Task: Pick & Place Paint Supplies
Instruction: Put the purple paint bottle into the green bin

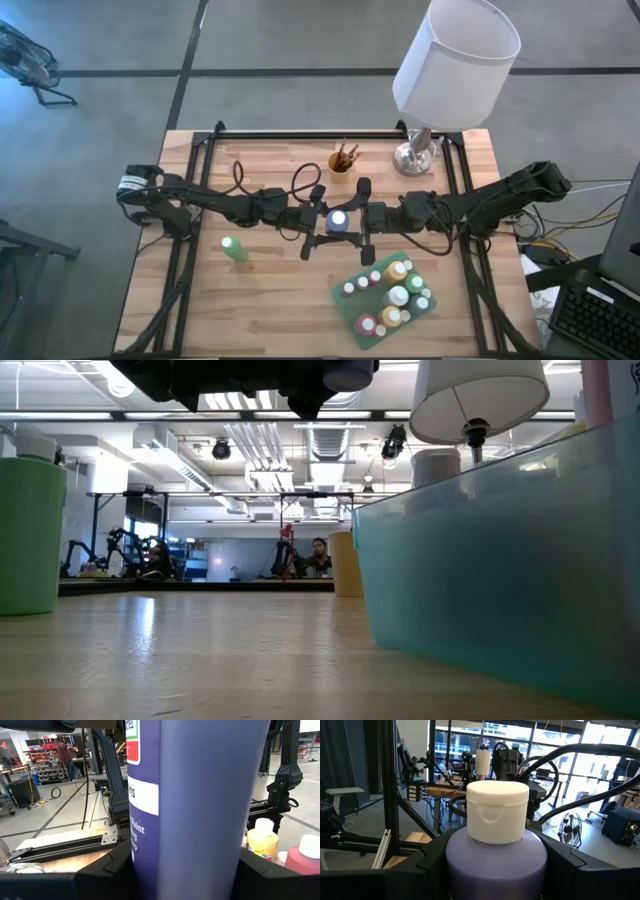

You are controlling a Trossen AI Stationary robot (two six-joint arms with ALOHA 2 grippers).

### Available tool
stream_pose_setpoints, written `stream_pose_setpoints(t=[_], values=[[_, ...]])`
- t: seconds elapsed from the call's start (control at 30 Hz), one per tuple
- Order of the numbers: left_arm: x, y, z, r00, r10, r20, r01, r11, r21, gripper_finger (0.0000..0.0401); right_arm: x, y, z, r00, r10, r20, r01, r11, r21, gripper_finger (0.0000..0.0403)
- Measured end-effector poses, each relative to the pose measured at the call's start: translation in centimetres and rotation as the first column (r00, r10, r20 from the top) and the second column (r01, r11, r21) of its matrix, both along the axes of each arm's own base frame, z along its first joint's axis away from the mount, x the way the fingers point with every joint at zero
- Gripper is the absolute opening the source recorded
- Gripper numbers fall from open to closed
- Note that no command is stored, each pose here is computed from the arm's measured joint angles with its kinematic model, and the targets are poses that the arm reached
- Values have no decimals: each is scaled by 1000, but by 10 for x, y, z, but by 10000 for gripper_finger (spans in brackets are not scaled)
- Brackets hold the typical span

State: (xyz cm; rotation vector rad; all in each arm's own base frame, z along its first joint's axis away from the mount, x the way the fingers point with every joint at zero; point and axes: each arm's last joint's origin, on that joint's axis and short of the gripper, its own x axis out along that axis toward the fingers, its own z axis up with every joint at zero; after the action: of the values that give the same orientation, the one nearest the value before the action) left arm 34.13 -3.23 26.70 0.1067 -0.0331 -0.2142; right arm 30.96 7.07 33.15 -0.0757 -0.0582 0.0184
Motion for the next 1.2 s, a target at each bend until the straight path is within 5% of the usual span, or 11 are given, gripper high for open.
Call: stream_pose_setpoints(t=[0.37,0.67,0.93,1.2], values=[[0,0,0,1000,-1,-2,1,1000,-4,217,0,0,0,1000,-2,-2,2,1000,0,216],[0,-1,-4,999,-10,-35,10,1000,-4,217,-6,0,5,997,68,-44,-67,998,15,272],[-6,0,-4,986,-2,-164,4,1000,7,217,-28,-5,24,953,67,-295,-28,990,137,315],[-12,1,-12,893,23,-449,-28,1000,-4,217,-36,-7,37,841,48,-538,70,978,197,329]])
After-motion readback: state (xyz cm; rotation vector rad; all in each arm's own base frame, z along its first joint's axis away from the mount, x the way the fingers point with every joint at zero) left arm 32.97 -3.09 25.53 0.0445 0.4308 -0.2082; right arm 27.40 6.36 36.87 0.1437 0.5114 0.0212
